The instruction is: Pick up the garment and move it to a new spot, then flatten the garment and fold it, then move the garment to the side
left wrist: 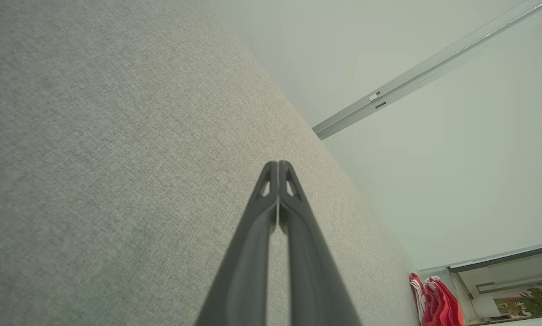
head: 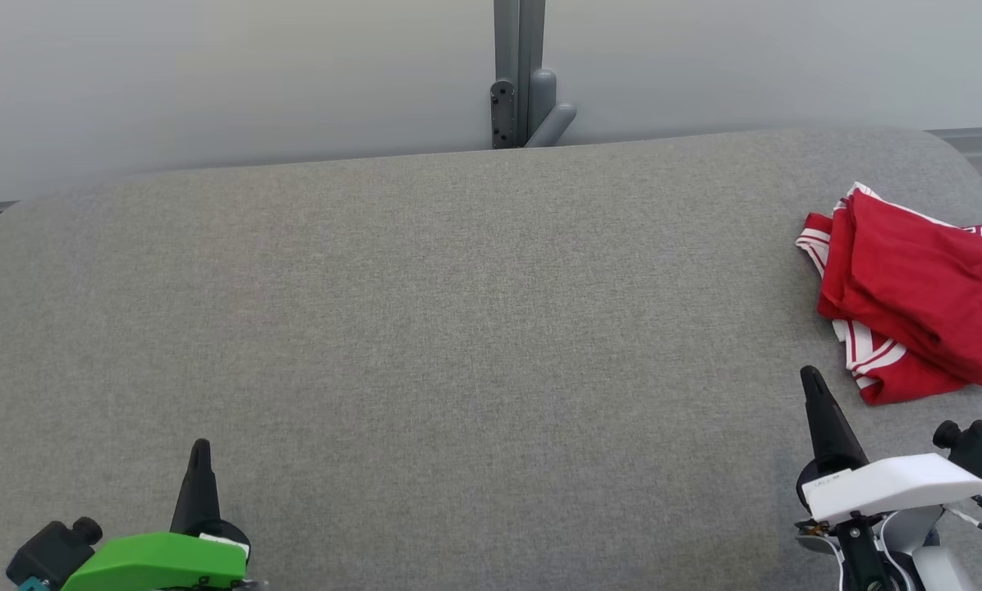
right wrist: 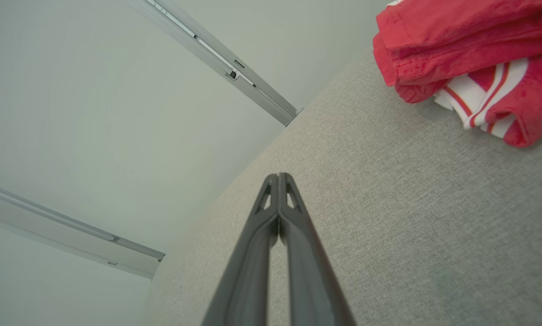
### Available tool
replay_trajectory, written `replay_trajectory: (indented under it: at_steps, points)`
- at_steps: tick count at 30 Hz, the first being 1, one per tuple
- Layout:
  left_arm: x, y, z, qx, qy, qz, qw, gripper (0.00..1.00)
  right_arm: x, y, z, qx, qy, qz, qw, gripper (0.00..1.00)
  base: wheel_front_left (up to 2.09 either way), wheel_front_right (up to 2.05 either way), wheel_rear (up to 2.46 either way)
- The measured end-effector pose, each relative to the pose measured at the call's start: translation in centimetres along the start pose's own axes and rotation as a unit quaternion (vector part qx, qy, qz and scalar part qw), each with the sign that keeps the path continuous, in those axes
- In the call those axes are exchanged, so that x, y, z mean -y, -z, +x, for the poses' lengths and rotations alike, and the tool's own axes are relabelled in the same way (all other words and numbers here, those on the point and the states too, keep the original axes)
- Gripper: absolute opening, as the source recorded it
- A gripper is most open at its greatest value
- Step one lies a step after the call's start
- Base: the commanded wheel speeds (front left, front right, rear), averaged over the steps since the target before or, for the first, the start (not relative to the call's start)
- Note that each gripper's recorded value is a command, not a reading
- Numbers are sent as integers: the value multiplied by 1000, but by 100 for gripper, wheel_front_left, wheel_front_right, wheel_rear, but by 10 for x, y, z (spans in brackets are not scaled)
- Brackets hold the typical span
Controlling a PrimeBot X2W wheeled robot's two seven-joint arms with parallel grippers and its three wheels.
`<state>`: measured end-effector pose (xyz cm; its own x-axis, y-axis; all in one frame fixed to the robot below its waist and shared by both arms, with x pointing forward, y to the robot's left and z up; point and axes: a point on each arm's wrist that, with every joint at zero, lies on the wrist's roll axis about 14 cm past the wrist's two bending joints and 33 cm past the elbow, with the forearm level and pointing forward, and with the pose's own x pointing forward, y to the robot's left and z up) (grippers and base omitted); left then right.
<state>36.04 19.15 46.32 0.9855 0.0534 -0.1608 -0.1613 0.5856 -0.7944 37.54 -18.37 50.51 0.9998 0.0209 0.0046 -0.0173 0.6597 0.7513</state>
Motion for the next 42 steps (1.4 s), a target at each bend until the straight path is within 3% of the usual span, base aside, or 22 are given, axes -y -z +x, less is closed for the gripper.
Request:
replay_trajectory:
  at_steps: [18,42]
  points:
    - [6,-6,1,-3,14,-93,996,0,3,-4,-1,3,6,103,995,0,0,0,0]
    - [15,-15,2,-5,39,-192,981,0,6,-8,-3,5,8,217,976,0,0,0,0]
